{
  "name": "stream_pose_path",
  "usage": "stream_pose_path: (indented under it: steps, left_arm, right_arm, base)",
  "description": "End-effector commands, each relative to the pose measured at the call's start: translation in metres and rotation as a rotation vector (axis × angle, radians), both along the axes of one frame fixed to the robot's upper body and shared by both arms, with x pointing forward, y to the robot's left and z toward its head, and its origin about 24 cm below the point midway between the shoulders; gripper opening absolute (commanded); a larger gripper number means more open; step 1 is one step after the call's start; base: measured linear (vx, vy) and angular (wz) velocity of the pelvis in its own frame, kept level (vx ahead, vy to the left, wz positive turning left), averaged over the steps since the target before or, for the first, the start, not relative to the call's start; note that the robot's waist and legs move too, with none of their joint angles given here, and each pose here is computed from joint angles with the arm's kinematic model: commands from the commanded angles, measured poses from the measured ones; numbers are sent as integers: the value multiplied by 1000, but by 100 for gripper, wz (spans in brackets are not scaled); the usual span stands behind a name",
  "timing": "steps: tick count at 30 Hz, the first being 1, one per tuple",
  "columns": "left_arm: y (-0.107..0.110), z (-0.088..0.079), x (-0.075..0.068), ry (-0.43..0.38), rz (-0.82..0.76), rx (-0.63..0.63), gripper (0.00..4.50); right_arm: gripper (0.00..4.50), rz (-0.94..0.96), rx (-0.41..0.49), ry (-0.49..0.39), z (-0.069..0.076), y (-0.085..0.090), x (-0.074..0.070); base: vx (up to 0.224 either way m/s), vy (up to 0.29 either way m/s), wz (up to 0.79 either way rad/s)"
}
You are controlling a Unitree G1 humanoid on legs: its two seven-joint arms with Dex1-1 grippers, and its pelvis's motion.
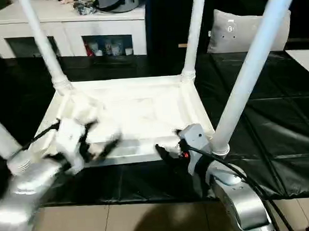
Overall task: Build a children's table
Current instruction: Rotate table base
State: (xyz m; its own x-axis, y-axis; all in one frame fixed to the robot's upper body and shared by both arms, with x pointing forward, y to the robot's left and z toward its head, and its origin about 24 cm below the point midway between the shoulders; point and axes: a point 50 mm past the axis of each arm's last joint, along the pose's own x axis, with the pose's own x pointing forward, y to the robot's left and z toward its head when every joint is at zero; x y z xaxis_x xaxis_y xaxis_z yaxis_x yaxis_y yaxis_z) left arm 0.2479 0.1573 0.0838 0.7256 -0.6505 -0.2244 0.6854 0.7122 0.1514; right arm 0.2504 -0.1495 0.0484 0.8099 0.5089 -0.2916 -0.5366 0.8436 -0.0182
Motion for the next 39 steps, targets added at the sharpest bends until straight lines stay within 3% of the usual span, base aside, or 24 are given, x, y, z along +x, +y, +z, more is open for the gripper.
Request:
stream_pose_path:
  steps: [1, 3, 12, 15, 23, 29, 34, 39]
  left_arm:
    - [-6, -1, -10, 55, -107, -12, 446]
    - [-1, -6, -22, 138, -196, 36, 446]
    - [4, -10, -27, 266, -292, 67, 446]
    - [1, -16, -22, 298, -298, 98, 446]
    - [3, -36, 7, 182, -152, 226, 446]
    - [7, -37, 18, 123, -100, 278, 446]
    - [-4, -33, 39, 34, -59, 317, 446]
    - [-13, -27, 48, -12, -21, 307, 446]
  right_arm:
    - [409, -65, -18, -8, 4, -6, 3]
    - [409, -91, -39, -36, 6, -9, 5]
    - [409, -232, -50, -28, 11, -19, 14]
    - [409, -255, -56, -31, 11, -20, 15]
    - [409, -305, -80, -49, 14, -24, 20]
    - [409, -353, -107, -72, 18, -37, 24]
    - [409, -445, -178, -108, 26, -72, 33]
    - [409, -488, -210, -123, 32, -93, 36]
  base:
    - [52, 1, 0]
    - [70, 3, 5]
    - [26, -4, 1]
    - [0, 0, 0]
    - [0, 0, 0]
    - [0, 0, 0]
    - [0, 0, 0]
    - [0, 0, 0]
